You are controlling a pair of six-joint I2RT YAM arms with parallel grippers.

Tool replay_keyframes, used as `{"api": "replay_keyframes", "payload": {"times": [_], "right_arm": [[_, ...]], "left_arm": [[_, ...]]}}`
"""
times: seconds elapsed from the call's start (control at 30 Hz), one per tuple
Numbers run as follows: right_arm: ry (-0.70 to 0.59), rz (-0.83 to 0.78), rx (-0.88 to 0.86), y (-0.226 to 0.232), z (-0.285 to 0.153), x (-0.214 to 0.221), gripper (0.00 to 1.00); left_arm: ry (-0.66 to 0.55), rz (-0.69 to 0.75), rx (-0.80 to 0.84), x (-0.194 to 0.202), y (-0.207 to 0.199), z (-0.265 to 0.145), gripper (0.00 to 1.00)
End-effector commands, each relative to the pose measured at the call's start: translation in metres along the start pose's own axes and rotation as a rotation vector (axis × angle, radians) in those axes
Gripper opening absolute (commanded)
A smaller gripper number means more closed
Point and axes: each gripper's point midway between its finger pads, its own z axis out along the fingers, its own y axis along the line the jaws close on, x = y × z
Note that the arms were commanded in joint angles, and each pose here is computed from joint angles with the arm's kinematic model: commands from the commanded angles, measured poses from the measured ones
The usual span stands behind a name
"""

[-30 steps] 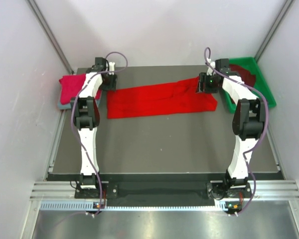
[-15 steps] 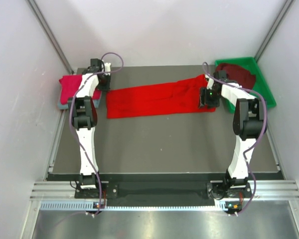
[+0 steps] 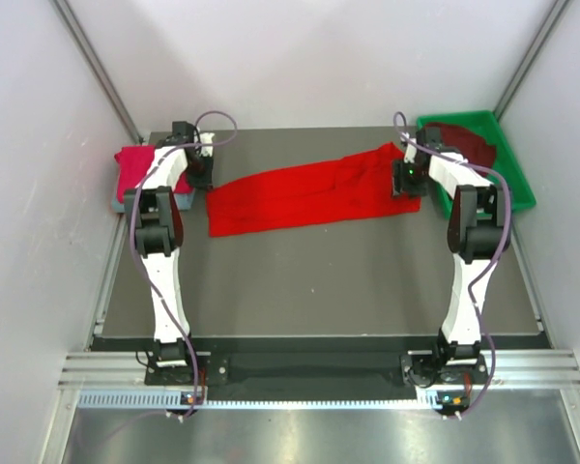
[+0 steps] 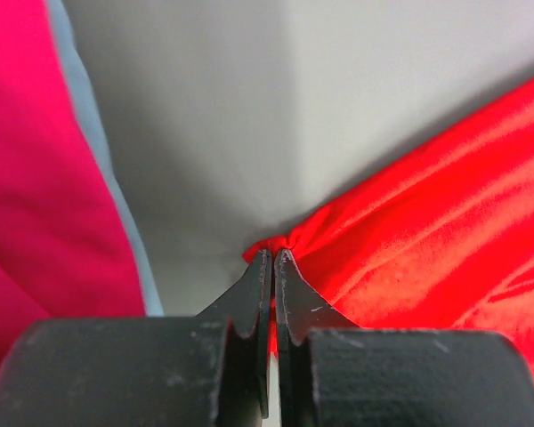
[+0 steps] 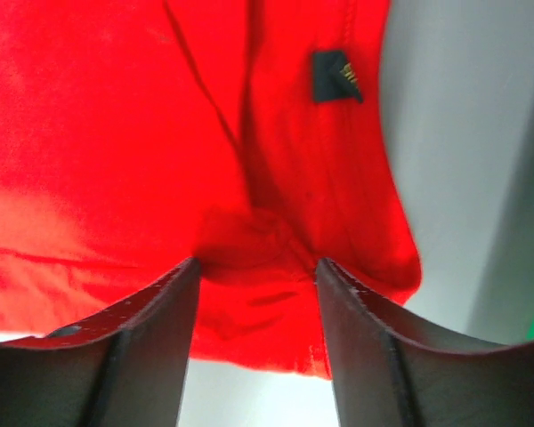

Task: Fold and stack the t-shirts
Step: Fold the tshirt

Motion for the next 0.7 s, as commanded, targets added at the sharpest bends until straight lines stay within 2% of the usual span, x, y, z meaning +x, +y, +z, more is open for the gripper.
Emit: {"api": "replay_keyframes", "payload": {"times": [0.0, 0.33, 0.4, 0.5, 0.67], "right_arm": [[-0.028, -0.029, 0.043, -0.013, 0.010, -0.018, 0.54], [-0.104, -0.095, 0.044, -0.008, 0.023, -0.061, 0.54], [-0.102, -0.101, 0.044, -0.009, 0.032, -0.065, 0.54], [-0.160, -0.117, 0.046, -0.005, 0.033, -0.092, 0.53], [-0.189, -0.135, 0.033, 0.008, 0.042, -0.105, 0.53]], "left_arm": [[0.016, 0.001, 0.025, 0.007, -0.011, -0.036, 0.00], [0.040, 0.007, 0.079, 0.028, -0.042, -0.062, 0.00], [0.050, 0.008, 0.092, 0.035, -0.050, -0.068, 0.00], [0.076, 0.015, 0.123, 0.050, -0.064, -0.074, 0.00], [0.126, 0.030, 0.158, 0.078, -0.086, -0.084, 0.00]]}}
